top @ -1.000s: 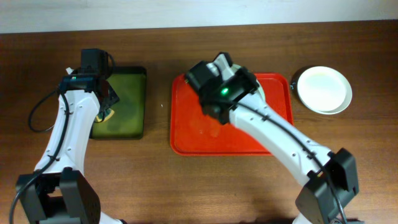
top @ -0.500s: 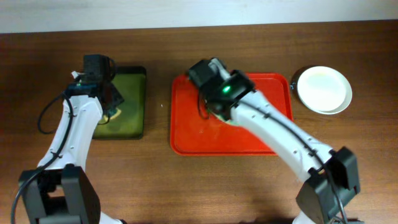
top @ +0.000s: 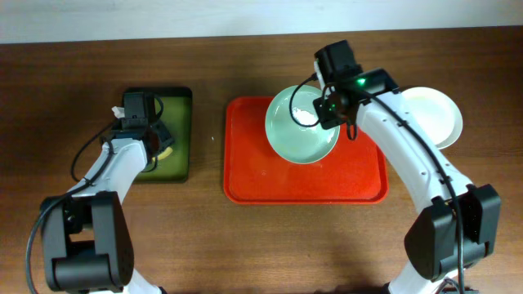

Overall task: Clean dirty plates on tray and stack at the side
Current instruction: 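Lift the light green plate with the right gripper and stack it on the pile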

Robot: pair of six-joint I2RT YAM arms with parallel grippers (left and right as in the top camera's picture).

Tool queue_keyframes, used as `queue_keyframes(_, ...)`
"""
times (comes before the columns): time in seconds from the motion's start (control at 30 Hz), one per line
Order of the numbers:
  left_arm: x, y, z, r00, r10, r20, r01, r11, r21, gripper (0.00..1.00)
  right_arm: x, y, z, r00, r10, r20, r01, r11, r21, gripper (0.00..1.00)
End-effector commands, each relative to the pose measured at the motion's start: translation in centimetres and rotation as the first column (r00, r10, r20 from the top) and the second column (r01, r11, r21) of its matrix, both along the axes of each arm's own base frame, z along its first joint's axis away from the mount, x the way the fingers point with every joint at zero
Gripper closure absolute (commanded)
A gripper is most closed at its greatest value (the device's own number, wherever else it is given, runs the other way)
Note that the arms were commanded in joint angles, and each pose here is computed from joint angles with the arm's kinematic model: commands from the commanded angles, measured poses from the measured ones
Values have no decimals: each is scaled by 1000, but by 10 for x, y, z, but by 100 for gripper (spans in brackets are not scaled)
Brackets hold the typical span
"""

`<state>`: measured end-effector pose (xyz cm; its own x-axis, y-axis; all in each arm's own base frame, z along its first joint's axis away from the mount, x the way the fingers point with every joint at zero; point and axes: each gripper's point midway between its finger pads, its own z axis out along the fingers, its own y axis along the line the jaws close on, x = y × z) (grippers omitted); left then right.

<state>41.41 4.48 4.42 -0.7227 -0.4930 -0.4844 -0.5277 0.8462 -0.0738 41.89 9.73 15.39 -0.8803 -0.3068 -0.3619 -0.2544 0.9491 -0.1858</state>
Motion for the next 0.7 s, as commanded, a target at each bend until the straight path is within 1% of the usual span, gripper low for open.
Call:
queue_keyframes(0.0, 10, 1, 64, 991, -29, 128, 26, 999, 20, 39, 4, -1, 7, 1000, -19, -6, 19, 989, 147, 96)
queue_keyframes(0.03, 9, 1, 90, 982, -29, 187, 25, 999, 24, 34, 5, 2, 14, 1000, -11, -1, 11, 978, 210, 96)
queue_keyframes(0.07, 7, 1, 108, 973, -29, 229, 24, 999, 26, 24, 5, 7, 23, 1000, 4, 6, -5, 960, 279, 96)
queue_keyframes(0.1, 3, 1, 126, 964, -30, 265, 23, 999, 28, 6, 4, 17, 37, 999, 31, 24, -37, 926, 375, 96)
queue_keyframes(0.13, -3, 0, 141, 956, -33, 293, 27, 999, 25, 0, 2, 28, 52, 997, 66, 45, -79, 876, 476, 96)
queue_keyframes(0.17, -9, 0, 151, 951, -33, 308, 27, 999, 26, 1, -2, 40, 74, 991, 110, 83, -137, 796, 589, 96)
queue_keyframes(0.23, -19, -1, 171, 938, -34, 345, 25, 999, 28, 1, -9, 47, 119, 970, 162, 182, -244, 636, 732, 96)
queue_keyframes(0.27, -21, -1, 177, 932, -34, 360, 25, 999, 29, 1, -8, 39, 129, 967, 147, 210, -255, 623, 740, 96)
queue_keyframes(0.3, -22, -1, 181, 929, -34, 369, 25, 999, 30, 0, -6, 27, 132, 968, 114, 222, -242, 648, 723, 96)
queue_keyframes(0.37, -23, -1, 183, 927, -34, 373, 24, 999, 30, 1, 2, -22, 122, 977, -33, 212, -101, 802, 589, 96)
queue_keyframes(0.4, -23, -1, 182, 928, -34, 371, 25, 999, 30, 1, 3, -49, 114, 972, -112, 205, -1, 876, 481, 96)
queue_keyframes(0.43, -23, -1, 182, 928, -34, 370, 25, 999, 30, 1, 0, -77, 106, 960, -190, 204, 112, 933, 342, 96)
queue_keyframes(0.47, -23, -1, 182, 928, -34, 370, 25, 999, 30, 1, -6, -105, 101, 943, -257, 211, 220, 958, 183, 96)
queue_keyframes(0.5, -23, -1, 182, 928, -34, 370, 25, 999, 30, 1, -12, -126, 100, 927, -301, 226, 298, 953, 45, 96)
queue_keyframes(0.53, -23, -1, 182, 928, -34, 370, 25, 999, 30, 0, -22, -151, 102, 905, -341, 256, 385, 911, -148, 96)
queue_keyframes(0.57, -23, -1, 182, 928, -34, 370, 25, 999, 30, 1, -30, -164, 107, 887, -360, 288, 436, 859, -268, 96)
queue_keyframes(0.6, -23, -1, 182, 928, -34, 370, 25, 999, 30, 1, -37, -172, 117, 846, -397, 356, 515, 782, -350, 96)
queue_keyframes(0.63, -23, -1, 182, 928, -34, 370, 25, 999, 30, 1, -41, -173, 127, 821, -402, 406, 553, 736, -391, 96)
queue_keyframes(0.67, -23, -1, 182, 928, -34, 370, 25, 999, 30, 1, -43, -170, 135, 811, -387, 438, 567, 706, -425, 96)
